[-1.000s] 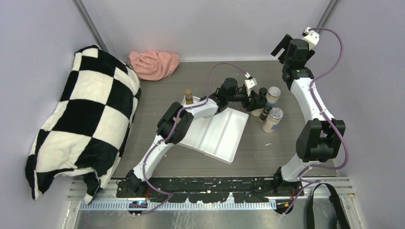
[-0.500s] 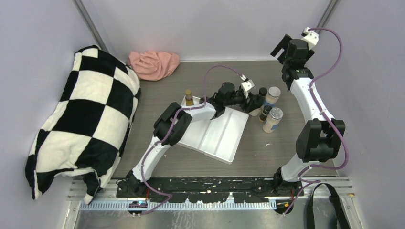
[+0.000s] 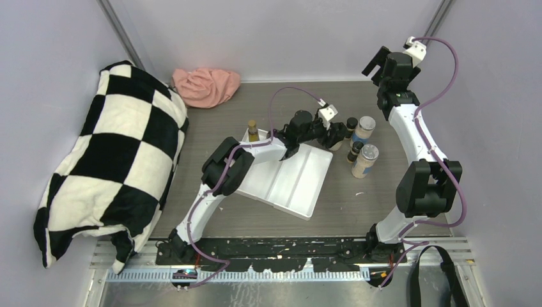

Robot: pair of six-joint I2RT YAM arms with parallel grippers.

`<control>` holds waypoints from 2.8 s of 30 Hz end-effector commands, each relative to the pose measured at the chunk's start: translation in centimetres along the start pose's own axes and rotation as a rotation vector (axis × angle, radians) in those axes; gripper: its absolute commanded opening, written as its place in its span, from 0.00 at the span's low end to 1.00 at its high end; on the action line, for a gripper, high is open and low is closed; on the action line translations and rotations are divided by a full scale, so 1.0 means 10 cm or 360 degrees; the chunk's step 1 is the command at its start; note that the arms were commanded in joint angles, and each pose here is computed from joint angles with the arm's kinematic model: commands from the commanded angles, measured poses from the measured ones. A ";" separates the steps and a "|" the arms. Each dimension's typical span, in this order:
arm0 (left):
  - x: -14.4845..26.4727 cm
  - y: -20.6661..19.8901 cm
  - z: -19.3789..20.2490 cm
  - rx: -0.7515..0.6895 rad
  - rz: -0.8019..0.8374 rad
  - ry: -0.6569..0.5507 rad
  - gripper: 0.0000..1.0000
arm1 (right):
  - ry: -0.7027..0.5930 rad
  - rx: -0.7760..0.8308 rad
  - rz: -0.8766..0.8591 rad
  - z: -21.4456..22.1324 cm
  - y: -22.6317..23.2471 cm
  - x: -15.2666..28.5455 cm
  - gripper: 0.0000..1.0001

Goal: Organize the condiment bottles
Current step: Pick up the bottle from the center of the board, then place the bottle in the storage box.

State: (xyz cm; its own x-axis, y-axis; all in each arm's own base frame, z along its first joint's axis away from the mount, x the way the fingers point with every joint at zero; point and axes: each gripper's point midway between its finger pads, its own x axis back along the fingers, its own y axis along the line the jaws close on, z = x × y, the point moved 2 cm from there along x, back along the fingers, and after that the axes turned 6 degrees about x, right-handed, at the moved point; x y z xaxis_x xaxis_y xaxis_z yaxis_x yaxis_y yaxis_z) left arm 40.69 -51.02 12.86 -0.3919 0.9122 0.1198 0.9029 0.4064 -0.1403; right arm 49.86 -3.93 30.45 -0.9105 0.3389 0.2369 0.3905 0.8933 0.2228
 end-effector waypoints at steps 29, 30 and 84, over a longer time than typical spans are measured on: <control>0.85 -0.23 -1.77 -0.0300 -0.0429 -0.0402 0.00 | -0.0107 -0.0073 -0.0051 -0.30 0.03 0.33 0.95; 0.89 -0.26 -1.80 -0.0302 -0.0429 -0.0405 0.00 | -0.0109 -0.0078 -0.0053 -0.31 0.02 0.35 0.95; 3.07 -0.47 -1.09 0.0230 -0.1231 -0.0551 0.00 | -0.0106 -0.0187 -0.0112 -0.22 -0.03 0.65 0.94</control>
State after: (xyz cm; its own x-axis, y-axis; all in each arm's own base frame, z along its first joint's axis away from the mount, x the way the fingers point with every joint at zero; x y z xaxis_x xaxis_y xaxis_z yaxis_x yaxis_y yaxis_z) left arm 26.33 -26.61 25.15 -0.9188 0.3931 0.0357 0.3839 0.9110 -0.1506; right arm 43.99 -3.01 31.78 -0.9248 0.3050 0.2273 0.3657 0.8776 0.3101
